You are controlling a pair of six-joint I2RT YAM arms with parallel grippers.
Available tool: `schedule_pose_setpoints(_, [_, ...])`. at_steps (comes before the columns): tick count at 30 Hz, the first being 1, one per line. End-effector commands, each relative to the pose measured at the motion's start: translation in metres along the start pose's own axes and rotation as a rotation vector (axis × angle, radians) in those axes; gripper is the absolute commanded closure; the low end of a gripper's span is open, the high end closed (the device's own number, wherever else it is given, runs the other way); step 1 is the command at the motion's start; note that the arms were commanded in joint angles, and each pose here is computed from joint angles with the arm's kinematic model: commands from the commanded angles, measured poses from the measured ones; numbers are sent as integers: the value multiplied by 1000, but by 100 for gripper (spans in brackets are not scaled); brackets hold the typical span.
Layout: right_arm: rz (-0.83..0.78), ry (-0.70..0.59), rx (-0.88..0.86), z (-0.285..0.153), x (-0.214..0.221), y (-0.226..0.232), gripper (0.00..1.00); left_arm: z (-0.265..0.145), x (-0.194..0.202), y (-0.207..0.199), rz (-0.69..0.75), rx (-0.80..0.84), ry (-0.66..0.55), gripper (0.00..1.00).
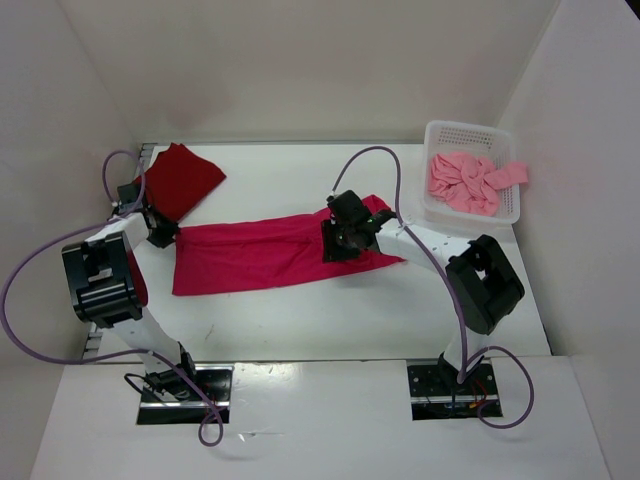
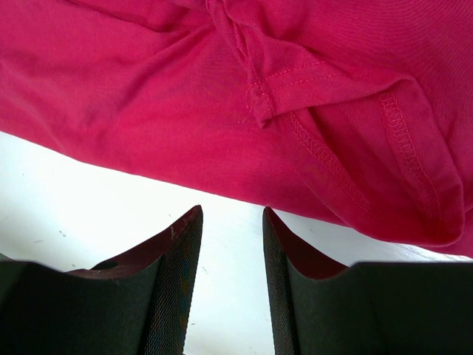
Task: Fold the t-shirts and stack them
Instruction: Fold the other side of the tshirt into a rectangle
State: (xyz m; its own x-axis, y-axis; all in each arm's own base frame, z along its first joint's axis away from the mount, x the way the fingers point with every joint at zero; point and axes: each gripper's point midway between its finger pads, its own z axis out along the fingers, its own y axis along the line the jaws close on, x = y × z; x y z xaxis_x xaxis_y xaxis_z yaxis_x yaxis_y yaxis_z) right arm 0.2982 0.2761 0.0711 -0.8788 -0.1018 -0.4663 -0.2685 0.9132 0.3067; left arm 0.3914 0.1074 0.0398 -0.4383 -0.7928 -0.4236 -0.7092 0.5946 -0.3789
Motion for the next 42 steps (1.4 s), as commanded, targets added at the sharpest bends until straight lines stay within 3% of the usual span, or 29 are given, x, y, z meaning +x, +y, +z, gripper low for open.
schedule_pose_setpoints(1, [-10,-66,-16,-9,-16,5,56,6,-1,3,14,-3,8,68])
schedule_pose_setpoints(4, [-11,-74,-20,-12,-18,6,56,6,-1,3,14,-3,8,76])
schedule_pose_setpoints(7, [-11,-87,-15,-14,-21,6,56,6,0,2,25,4,13,78])
schedule_pose_setpoints(13, [-16,-118,-17,-22,-35,4,56,7,8,15,42,-36,17,49])
schedule_pose_setpoints(15, [-17,-129,-23,-24,-39,7,56,7,9,14,41,-28,22,46])
schedule_pose_setpoints(17, [-17,-125,-31,-24,-39,8,56,10,10,12,32,-20,26,53])
schedule_pose_setpoints(18, [-17,-125,-31,-24,-39,8,56,10,10,12,32,-20,26,65])
schedule_pose_setpoints(19, [-17,-125,-31,-27,-38,8,56,10,10,12,32,-20,26,70])
schedule_pose_setpoints(22, [-17,-125,-31,-27,-38,8,56,4,4,10,34,-15,4,79])
schedule_pose_setpoints(27, [-17,-125,-31,-26,-37,8,56,-9,0,8,44,-15,-13,81])
schedule_pose_setpoints(33, [-16,-93,-27,-16,-27,4,56,-36,-11,-12,39,69,-61,89])
schedule_pose_setpoints(37, [-16,-80,-31,-8,-23,3,56,-63,-31,-35,41,152,-132,89])
schedule_pose_setpoints(42, [-16,-77,-29,-6,-20,1,56,-67,-25,-25,60,120,-132,85])
